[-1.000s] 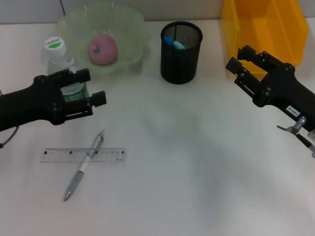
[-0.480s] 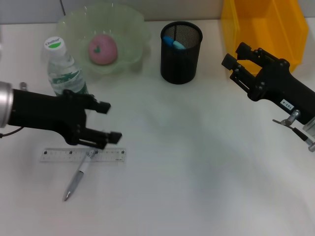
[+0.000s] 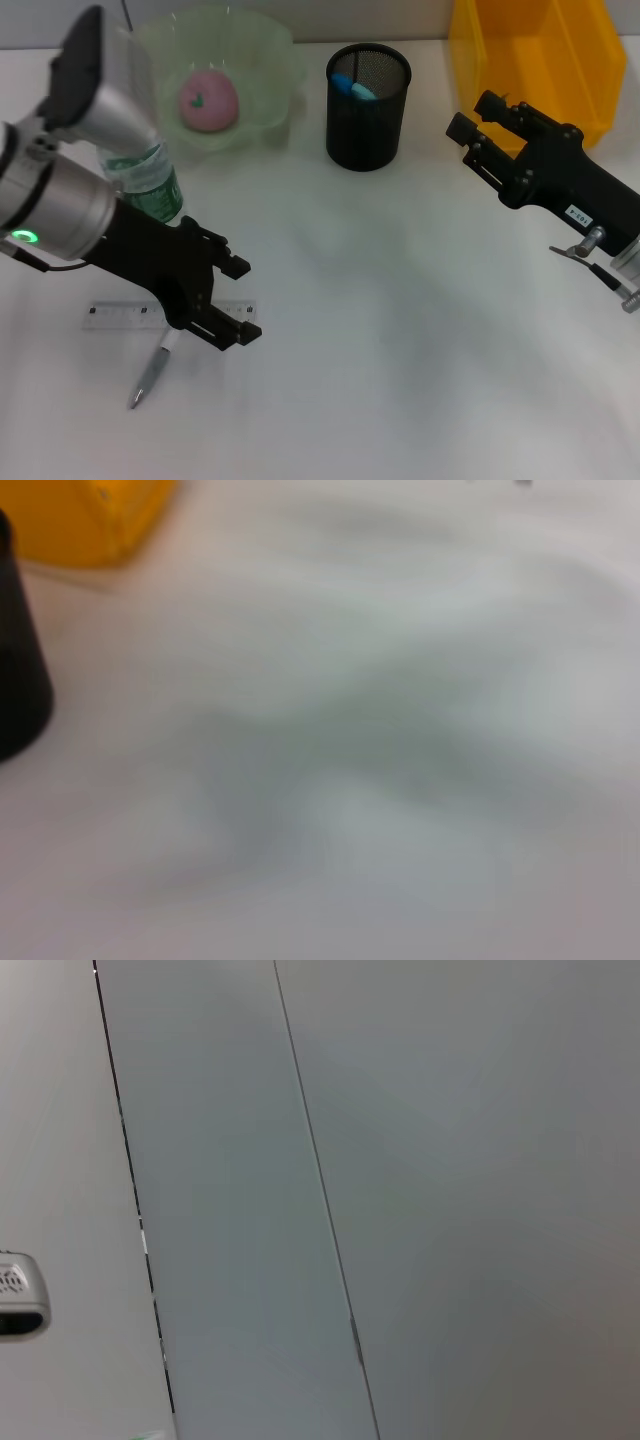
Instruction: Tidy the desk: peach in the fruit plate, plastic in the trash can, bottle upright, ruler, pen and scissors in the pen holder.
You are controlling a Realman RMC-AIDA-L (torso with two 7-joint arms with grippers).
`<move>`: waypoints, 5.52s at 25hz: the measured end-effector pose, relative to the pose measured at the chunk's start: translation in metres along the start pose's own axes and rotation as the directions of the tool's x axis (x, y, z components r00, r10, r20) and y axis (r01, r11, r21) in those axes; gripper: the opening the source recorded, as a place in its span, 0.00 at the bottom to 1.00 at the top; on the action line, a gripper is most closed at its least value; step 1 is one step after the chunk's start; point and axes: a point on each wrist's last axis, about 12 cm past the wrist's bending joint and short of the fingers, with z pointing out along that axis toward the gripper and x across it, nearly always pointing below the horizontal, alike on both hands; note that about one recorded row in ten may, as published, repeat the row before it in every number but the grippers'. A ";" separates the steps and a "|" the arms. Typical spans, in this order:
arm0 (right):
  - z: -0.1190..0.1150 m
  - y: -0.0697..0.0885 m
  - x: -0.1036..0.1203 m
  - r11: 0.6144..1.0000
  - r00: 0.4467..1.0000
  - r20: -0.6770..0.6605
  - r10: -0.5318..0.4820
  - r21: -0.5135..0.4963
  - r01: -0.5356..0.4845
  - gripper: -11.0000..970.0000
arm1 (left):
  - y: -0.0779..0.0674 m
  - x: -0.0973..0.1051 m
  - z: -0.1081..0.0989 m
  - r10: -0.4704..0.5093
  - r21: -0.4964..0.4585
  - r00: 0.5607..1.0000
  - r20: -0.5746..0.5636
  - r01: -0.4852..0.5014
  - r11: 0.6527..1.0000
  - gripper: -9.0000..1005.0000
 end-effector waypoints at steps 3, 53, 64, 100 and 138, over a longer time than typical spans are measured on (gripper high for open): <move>0.002 0.000 0.000 1.000 1.000 0.000 0.002 -0.003 -0.002 0.50 | 0.000 -0.005 0.005 0.006 -0.008 1.000 -0.024 -0.006 1.000 0.81; 0.017 -0.001 0.001 1.000 0.999 -0.022 0.024 -0.007 -0.024 0.50 | 0.010 0.002 0.038 0.025 -0.072 0.979 -0.203 -0.041 0.997 0.81; 0.020 -0.002 -0.001 1.000 0.999 -0.013 0.029 -0.004 -0.029 0.50 | 0.012 0.004 0.041 0.029 -0.076 0.975 -0.220 -0.046 0.996 0.81; 0.007 -0.007 0.004 0.993 0.997 0.016 0.074 0.089 -0.075 0.50 | -0.003 -0.031 -0.005 0.134 -0.269 0.991 0.007 -0.127 0.955 0.40; -0.030 0.020 0.040 0.979 0.974 -0.119 0.190 0.091 -0.180 0.50 | 0.021 -0.091 0.017 0.244 -0.329 0.413 0.877 0.149 0.932 0.42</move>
